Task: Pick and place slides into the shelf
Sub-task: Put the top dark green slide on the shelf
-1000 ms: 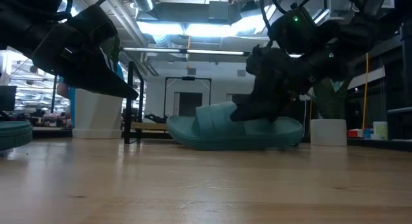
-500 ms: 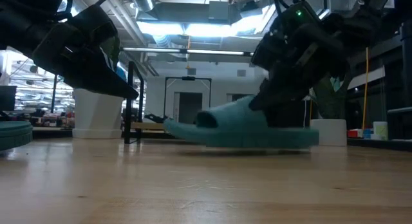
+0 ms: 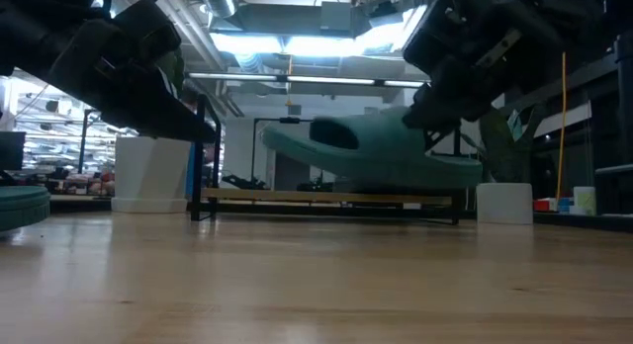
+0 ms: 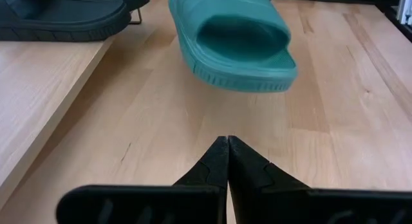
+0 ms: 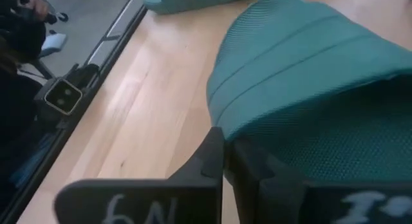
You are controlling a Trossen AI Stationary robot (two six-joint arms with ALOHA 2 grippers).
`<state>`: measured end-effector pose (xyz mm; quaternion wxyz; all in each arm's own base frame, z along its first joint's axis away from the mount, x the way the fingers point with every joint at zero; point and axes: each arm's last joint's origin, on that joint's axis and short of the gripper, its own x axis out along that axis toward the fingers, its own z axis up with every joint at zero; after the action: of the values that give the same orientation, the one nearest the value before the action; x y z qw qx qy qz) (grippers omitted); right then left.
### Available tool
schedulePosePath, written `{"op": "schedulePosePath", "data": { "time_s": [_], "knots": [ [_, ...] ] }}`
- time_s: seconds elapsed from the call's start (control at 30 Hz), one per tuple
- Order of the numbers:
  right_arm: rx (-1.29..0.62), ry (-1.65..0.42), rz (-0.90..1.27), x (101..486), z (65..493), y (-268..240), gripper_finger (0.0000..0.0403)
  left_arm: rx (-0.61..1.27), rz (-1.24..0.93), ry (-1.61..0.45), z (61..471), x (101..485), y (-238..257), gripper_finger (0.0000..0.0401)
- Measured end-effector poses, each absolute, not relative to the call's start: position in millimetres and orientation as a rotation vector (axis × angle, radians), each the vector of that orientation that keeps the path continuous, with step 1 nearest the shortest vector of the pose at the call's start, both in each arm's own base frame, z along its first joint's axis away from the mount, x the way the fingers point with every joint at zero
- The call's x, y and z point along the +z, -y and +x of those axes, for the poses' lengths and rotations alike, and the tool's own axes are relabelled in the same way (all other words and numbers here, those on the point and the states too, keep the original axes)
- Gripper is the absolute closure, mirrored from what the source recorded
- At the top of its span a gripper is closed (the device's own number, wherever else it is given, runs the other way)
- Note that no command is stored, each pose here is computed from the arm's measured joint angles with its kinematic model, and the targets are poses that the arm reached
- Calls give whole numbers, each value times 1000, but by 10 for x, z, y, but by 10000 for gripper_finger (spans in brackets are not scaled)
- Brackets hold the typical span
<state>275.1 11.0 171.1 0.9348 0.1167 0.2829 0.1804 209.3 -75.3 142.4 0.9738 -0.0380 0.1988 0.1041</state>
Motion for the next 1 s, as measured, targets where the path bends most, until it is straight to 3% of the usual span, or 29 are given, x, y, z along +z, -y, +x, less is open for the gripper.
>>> {"op": "schedulePosePath", "data": {
  "time_s": [0.53, 1.0],
  "knots": [
    [374, -618, 248, 1678, 2731, -113, 391, 135, -22, -228, 2165, 1611, 786, 401],
    [373, -605, 302, 1699, 2744, -116, 391, 122, 396, -219, 2441, 1977, 825, 399]
  ]
}}
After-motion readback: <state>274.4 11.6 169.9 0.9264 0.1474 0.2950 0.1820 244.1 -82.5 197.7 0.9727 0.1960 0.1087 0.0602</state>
